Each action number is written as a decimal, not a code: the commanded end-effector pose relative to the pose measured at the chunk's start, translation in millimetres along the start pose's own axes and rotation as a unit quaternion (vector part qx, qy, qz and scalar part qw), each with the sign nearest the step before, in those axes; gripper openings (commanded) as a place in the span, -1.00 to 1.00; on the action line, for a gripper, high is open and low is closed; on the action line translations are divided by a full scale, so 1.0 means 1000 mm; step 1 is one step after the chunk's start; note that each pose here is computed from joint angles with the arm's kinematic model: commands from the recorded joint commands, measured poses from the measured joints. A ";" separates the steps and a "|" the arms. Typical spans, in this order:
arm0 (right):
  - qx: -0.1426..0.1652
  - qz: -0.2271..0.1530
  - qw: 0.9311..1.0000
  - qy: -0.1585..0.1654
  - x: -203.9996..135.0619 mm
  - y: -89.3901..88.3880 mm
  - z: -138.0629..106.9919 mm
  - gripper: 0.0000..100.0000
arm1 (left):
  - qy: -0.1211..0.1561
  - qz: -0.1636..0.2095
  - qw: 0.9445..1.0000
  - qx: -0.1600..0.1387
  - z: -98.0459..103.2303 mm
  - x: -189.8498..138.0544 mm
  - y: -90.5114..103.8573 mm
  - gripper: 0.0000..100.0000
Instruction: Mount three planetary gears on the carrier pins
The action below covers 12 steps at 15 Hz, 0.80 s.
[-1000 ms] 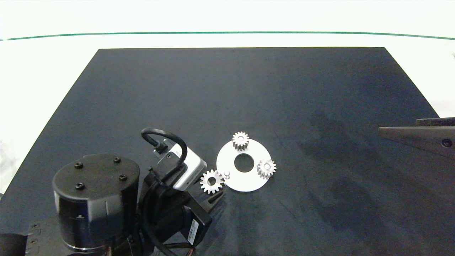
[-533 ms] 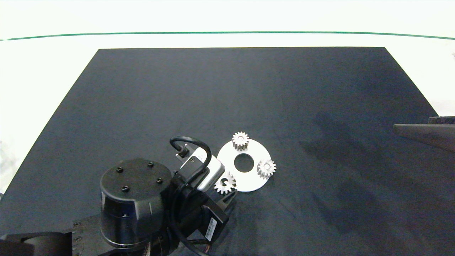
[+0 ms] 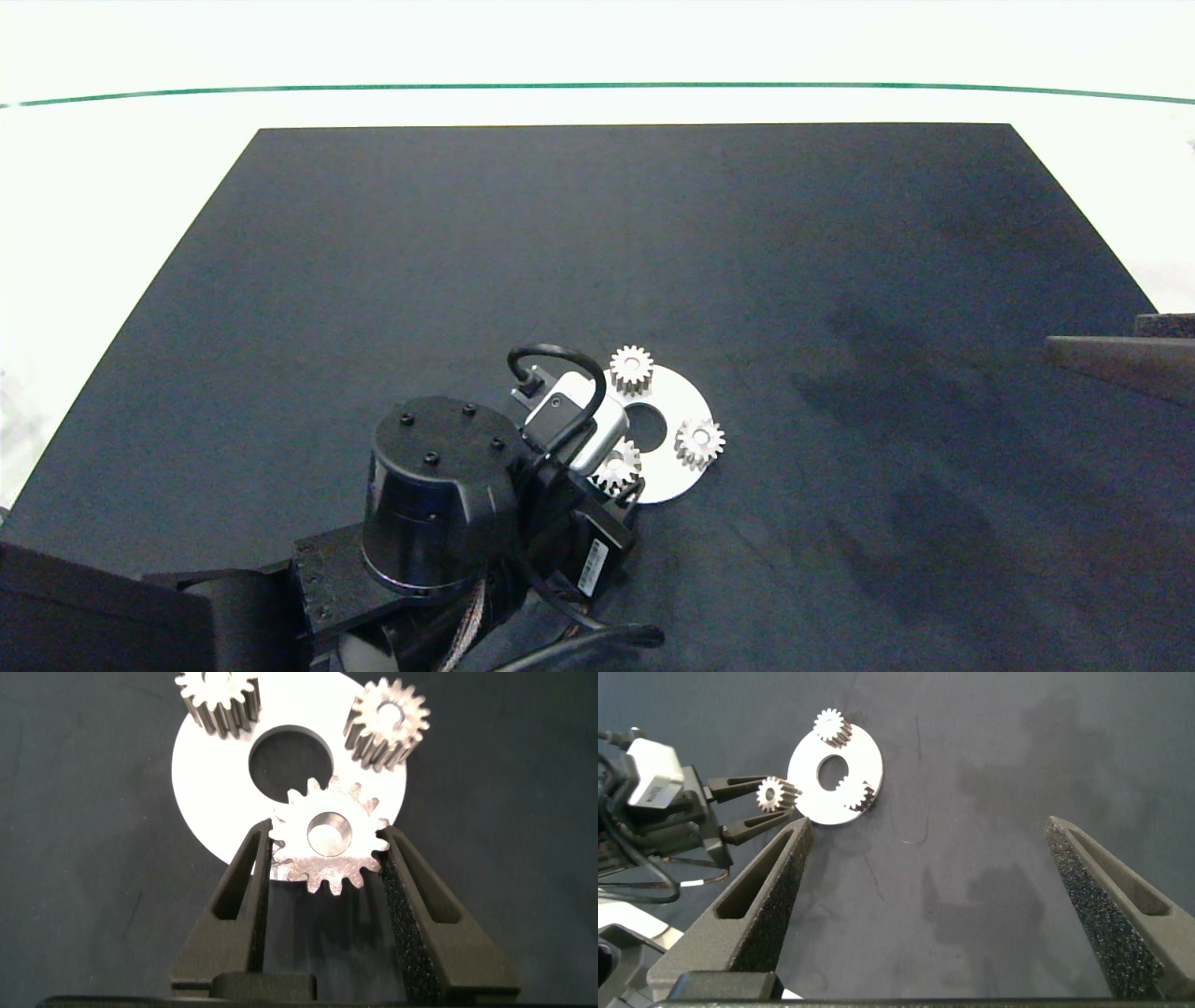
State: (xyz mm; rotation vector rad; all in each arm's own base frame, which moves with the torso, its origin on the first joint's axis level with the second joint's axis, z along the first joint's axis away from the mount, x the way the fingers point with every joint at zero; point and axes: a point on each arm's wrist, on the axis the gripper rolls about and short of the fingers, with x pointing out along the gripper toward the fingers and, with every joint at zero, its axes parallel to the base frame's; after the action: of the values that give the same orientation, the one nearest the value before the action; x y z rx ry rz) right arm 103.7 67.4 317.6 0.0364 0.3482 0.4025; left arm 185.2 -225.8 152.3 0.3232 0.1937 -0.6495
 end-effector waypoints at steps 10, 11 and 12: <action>-0.001 0.001 1.000 0.007 0.003 0.001 -0.002 1.00 | 0.011 0.038 0.999 0.005 -0.005 0.011 0.022 -0.56; -0.001 0.001 1.000 0.007 0.003 0.001 -0.002 1.00 | 0.013 0.036 0.999 0.006 -0.005 0.011 0.021 -0.56; -0.001 0.001 1.000 0.006 0.003 0.001 -0.002 1.00 | 0.013 0.036 0.999 0.007 -0.005 0.011 0.021 -0.56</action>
State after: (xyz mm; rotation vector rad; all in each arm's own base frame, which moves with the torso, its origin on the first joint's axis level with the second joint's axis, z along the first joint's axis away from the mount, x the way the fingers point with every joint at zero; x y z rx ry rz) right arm 104.5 68.4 315.6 0.0332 0.3560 0.4056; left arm 206.4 -214.1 148.9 0.3507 0.2050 -0.5745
